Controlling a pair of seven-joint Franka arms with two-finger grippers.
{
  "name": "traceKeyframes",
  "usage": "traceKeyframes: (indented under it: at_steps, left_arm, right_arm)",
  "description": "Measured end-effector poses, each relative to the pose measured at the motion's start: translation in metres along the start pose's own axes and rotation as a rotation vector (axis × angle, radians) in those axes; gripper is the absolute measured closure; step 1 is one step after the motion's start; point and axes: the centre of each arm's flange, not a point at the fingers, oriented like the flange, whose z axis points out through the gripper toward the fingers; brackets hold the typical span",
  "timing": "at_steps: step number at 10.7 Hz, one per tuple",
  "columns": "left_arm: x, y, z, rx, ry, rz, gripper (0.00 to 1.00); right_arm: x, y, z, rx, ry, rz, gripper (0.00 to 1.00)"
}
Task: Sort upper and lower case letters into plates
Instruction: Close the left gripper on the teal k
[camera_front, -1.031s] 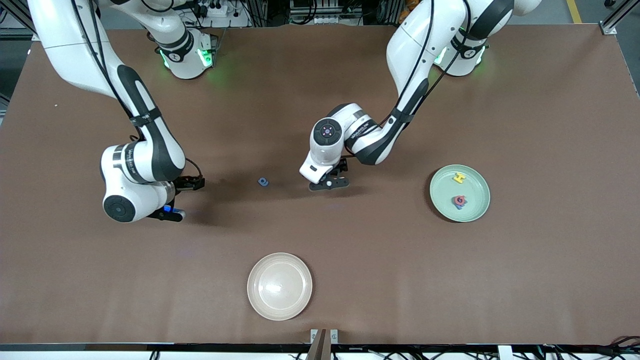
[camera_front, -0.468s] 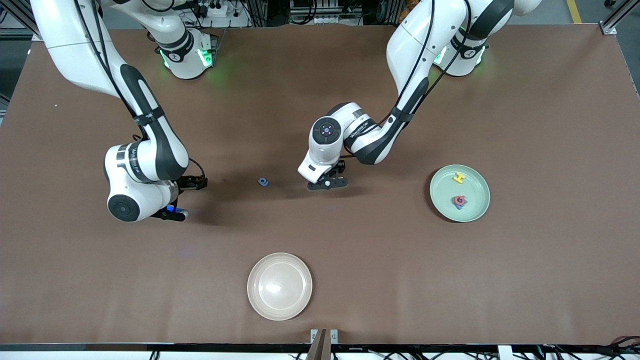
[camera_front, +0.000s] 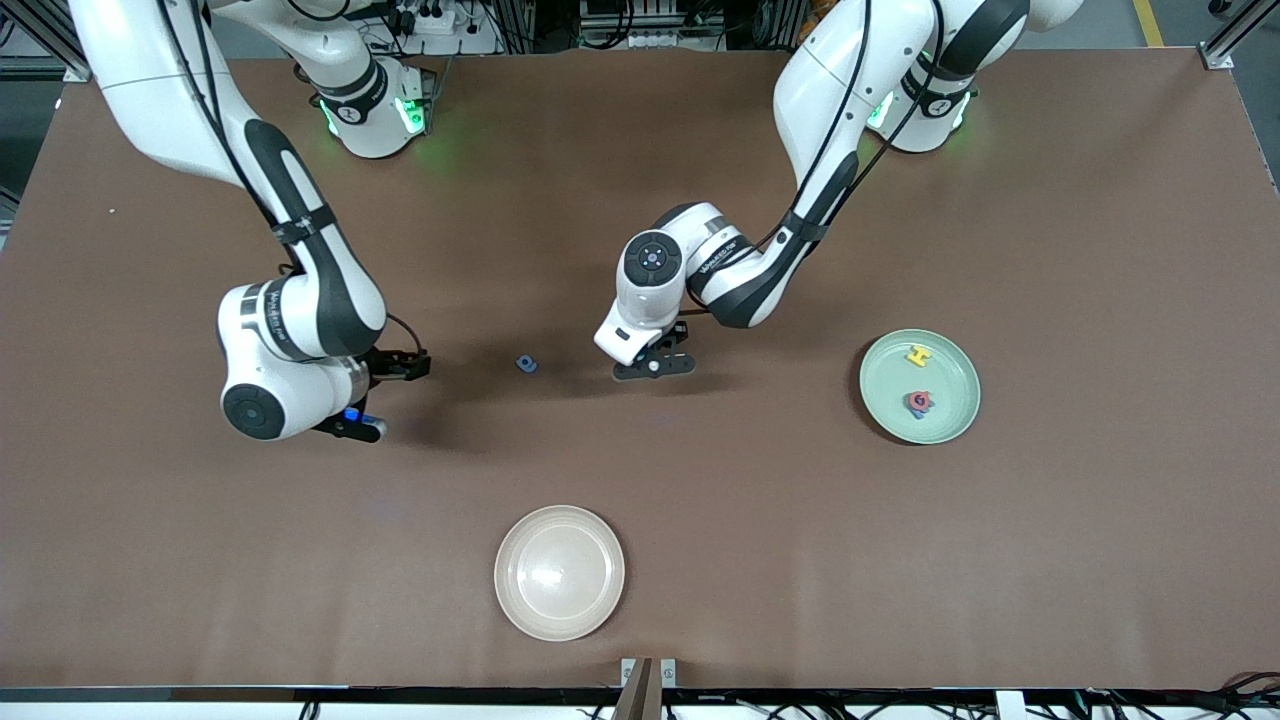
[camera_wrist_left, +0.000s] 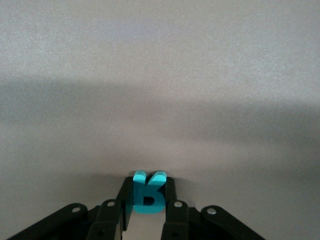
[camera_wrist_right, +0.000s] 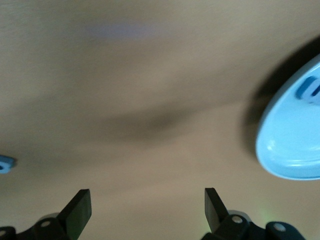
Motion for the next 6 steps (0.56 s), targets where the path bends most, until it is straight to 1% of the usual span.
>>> traceKeyframes:
  at_steps: [2, 3, 4, 5, 6]
  left_arm:
    - [0.004, -0.002, -0.002, 0.004, 0.001, -0.005, 0.70]
    - [0.008, -0.005, -0.006, 0.012, 0.000, -0.012, 0.70]
    - [0.014, -0.008, -0.013, 0.018, -0.002, -0.021, 0.71]
    - [0.021, -0.013, -0.025, 0.029, -0.003, -0.033, 0.71]
    - [0.030, -0.020, -0.043, 0.047, -0.007, -0.046, 0.71]
  right_arm:
    - [-0.010, -0.029, 0.003, -0.003, 0.033, 0.042, 0.00]
    - [-0.015, -0.043, 0.004, 0.013, 0.042, 0.064, 0.00]
    - [-0.020, -0.057, 0.005, 0.045, 0.047, 0.081, 0.00]
    - [-0.025, -0.072, 0.006, 0.070, 0.062, 0.100, 0.00]
    - [-0.030, -0.087, 0.008, 0.082, 0.086, 0.126, 0.00]
